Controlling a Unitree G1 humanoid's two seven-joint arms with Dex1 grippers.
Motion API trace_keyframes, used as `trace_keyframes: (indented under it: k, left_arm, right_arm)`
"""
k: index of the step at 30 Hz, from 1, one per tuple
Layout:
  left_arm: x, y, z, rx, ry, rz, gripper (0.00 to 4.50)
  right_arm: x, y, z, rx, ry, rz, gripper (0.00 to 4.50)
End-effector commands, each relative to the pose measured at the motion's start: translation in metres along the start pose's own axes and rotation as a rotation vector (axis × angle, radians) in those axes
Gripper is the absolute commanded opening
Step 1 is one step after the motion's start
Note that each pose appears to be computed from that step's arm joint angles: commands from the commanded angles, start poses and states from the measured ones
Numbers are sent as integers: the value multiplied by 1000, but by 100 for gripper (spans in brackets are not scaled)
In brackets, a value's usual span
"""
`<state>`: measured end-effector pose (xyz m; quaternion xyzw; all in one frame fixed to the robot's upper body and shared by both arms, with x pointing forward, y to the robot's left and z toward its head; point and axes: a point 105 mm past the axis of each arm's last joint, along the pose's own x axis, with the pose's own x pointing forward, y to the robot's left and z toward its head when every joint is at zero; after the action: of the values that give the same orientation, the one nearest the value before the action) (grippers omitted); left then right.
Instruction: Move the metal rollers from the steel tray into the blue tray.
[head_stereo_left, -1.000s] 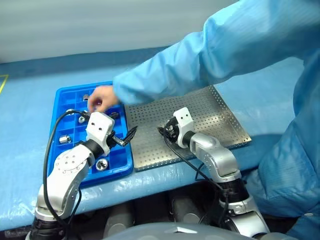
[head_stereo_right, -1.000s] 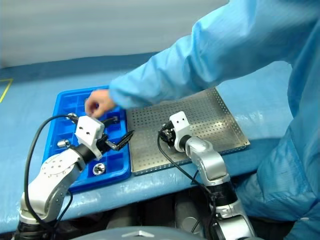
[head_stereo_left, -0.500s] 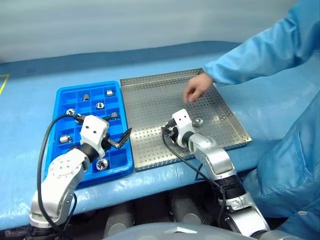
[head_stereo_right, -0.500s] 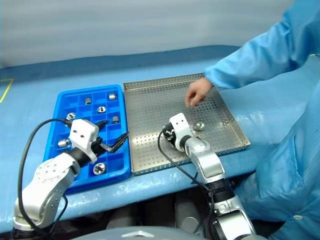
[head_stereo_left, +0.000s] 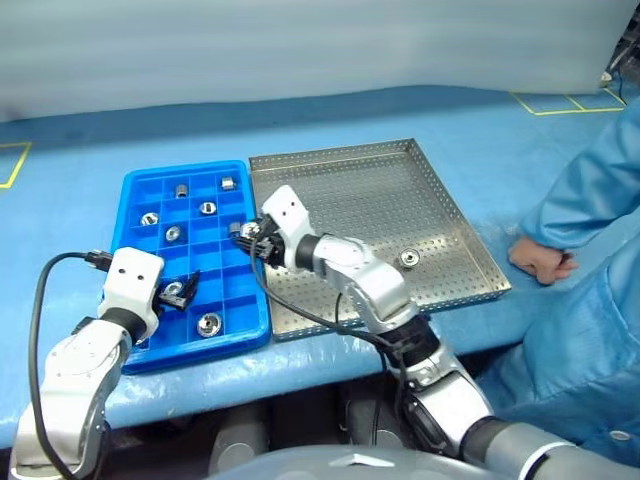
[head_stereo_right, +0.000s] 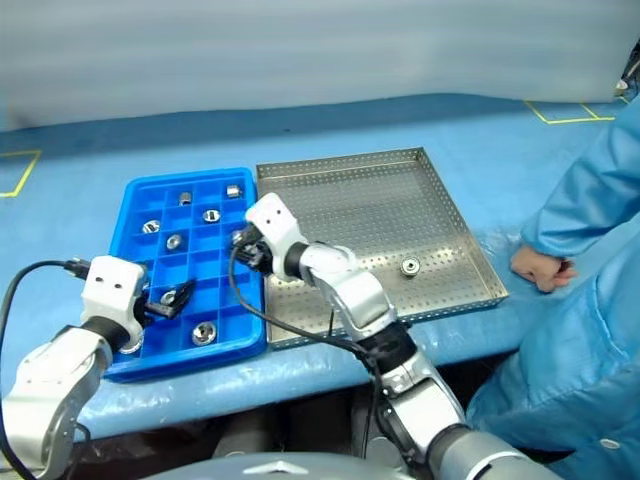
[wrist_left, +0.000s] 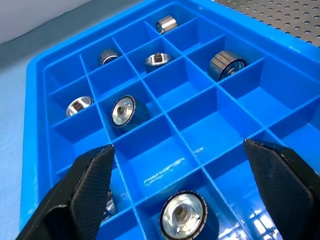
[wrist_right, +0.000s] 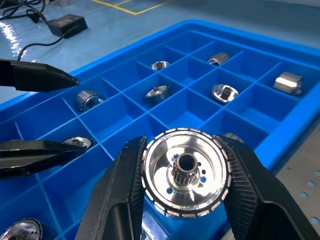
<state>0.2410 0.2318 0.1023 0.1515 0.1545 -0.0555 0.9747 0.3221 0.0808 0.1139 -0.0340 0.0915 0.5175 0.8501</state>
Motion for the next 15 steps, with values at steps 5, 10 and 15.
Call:
trace_keyframes:
  k: [5, 10, 15]
  left_arm:
    - [-13, -15, 17, 8, -99, -28, 450]
    - [-14, -11, 18, -1, -109, -14, 450]
    - [-12, -12, 19, 1, -113, -20, 450]
  right_arm:
    - [24, 18, 13, -35, -55, 96, 172]
    - [32, 21, 11, 7, -50, 127, 172]
    - [38, 23, 13, -1, -52, 138, 172]
